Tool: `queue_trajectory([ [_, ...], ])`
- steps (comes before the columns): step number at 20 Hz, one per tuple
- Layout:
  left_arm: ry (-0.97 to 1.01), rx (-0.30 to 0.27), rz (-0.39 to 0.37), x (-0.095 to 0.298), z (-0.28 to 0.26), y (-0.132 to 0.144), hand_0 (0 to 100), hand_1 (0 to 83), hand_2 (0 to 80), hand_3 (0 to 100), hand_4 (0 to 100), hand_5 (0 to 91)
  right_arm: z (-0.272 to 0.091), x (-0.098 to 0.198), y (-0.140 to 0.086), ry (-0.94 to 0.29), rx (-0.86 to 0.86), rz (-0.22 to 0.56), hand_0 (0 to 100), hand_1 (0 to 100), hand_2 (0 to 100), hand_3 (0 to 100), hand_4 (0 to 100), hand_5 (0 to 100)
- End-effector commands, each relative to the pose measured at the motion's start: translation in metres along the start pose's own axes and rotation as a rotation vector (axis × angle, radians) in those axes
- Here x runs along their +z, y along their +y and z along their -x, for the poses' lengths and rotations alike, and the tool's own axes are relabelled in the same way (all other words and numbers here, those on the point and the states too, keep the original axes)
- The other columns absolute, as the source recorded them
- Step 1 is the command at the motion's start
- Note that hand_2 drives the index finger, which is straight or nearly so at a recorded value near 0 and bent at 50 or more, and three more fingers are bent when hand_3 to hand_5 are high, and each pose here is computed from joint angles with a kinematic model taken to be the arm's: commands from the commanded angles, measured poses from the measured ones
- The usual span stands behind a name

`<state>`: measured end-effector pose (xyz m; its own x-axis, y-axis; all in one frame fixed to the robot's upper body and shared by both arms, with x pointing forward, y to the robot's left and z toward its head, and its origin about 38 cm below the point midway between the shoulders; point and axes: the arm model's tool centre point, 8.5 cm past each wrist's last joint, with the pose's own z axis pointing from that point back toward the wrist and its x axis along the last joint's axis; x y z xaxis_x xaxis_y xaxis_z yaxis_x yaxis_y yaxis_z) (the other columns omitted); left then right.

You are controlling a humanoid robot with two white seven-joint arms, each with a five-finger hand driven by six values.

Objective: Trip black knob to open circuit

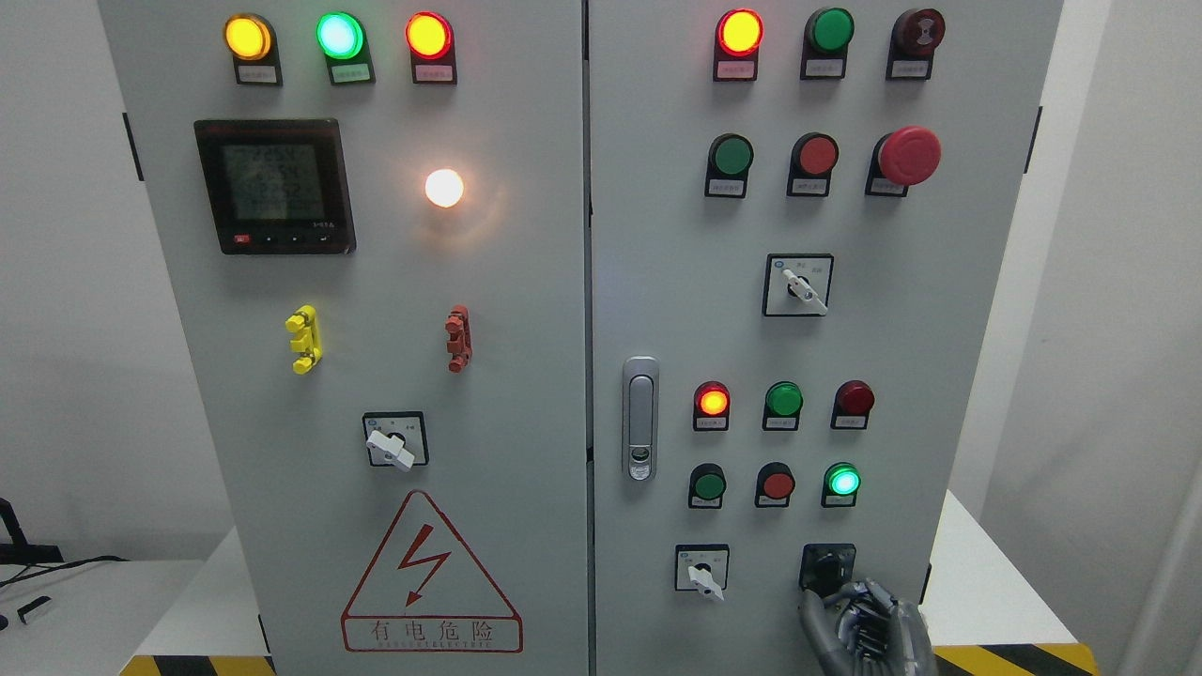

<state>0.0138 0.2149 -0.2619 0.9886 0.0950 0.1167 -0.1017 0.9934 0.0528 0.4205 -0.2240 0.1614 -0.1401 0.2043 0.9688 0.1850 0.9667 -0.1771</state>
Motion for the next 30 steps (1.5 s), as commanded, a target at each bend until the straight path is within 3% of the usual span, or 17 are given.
queue_trajectory([
  [1, 0.000, 0.004, -0.002, 0.0000, -0.0001, 0.0007, 12, 38.9, 0.0, 0, 0, 0.0, -0.0007, 0.0012, 0.0059, -0.003, 0.005, -0.018, 44, 71, 53, 94, 99, 100],
  [30, 0.000, 0.004, -0.002, 0.0000, -0.0001, 0.0007, 12, 38.9, 0.0, 0, 0, 0.0, 0.0010, 0.0010, 0.0018, -0.001, 0.011, -0.009, 43, 71, 51, 93, 98, 100],
])
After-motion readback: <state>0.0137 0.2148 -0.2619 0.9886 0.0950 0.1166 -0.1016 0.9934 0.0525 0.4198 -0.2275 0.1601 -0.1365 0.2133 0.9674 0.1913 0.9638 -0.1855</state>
